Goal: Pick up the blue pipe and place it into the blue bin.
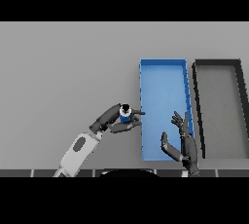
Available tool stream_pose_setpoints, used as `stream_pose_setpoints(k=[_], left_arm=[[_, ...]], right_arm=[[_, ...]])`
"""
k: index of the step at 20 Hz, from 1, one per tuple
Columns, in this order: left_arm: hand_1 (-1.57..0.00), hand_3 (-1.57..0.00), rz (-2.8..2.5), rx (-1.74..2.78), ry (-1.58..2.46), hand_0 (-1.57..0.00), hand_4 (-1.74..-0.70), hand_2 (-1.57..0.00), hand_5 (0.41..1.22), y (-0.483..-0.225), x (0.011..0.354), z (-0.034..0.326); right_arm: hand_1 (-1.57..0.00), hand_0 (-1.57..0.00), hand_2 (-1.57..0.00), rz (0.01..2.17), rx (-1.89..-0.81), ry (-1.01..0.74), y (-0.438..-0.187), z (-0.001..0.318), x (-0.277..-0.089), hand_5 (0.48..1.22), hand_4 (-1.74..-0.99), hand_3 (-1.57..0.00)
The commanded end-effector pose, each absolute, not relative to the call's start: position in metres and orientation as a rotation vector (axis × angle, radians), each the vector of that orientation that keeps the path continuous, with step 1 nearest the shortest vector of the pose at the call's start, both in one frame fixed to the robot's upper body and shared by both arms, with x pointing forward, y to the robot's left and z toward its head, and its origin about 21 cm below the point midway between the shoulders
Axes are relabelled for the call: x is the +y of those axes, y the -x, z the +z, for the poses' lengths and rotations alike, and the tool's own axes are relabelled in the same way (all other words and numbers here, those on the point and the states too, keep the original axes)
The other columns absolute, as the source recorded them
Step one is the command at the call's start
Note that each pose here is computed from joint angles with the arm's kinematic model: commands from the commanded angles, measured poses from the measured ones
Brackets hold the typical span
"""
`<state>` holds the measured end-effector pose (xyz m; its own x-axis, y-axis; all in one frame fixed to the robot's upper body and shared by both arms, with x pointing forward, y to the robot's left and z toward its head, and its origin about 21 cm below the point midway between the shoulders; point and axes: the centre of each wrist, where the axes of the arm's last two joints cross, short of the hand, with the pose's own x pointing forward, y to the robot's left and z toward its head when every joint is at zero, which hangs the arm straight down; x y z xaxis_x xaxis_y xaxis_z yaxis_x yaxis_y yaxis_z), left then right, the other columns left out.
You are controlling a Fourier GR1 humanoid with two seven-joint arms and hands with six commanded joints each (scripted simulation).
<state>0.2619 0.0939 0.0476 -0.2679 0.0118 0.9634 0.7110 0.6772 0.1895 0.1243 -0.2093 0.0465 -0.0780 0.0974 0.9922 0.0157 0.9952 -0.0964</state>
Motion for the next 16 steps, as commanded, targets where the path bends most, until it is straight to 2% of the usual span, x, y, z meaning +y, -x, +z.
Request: stream_pose_setpoints(k=[1,3,6,11,16], left_arm=[[-1.57,-1.57,-0.755,-1.717,0.583,-1.57,-1.47,-1.57,1.221,-0.261,0.093,0.047],[-1.57,-1.57,-0.755,-1.722,0.585,-1.57,-1.47,-1.57,1.221,-0.26,0.093,0.049],[-1.57,-1.57,-0.76,-1.73,0.58,-1.57,-1.47,-1.57,1.221,-0.26,0.094,0.053],[-1.57,-1.57,-0.772,-1.728,0.569,-1.57,-1.47,-1.57,1.221,-0.265,0.093,0.051],[-1.57,-1.57,-0.775,-1.718,0.581,-1.57,-1.46,-1.57,1.221,-0.269,0.093,0.048]], right_arm=[[-0.02,0.0,-0.12,0.119,-1.666,0.038,-0.129,0.059,-0.209,0.588,-1.228,0.0],[-0.01,0.0,-0.11,0.219,-1.679,-0.044,-0.145,0.08,-0.207,0.568,-1.247,0.0],[-0.01,0.0,-0.09,0.362,-1.691,-0.067,-0.161,0.105,-0.201,0.558,-1.27,0.0],[0.0,0.0,-0.04,0.562,-1.695,-0.149,-0.19,0.136,-0.17,0.559,-1.302,0.0],[0.0,0.0,-0.05,0.686,-1.681,-0.238,-0.208,0.147,-0.143,0.554,-1.253,0.0]])
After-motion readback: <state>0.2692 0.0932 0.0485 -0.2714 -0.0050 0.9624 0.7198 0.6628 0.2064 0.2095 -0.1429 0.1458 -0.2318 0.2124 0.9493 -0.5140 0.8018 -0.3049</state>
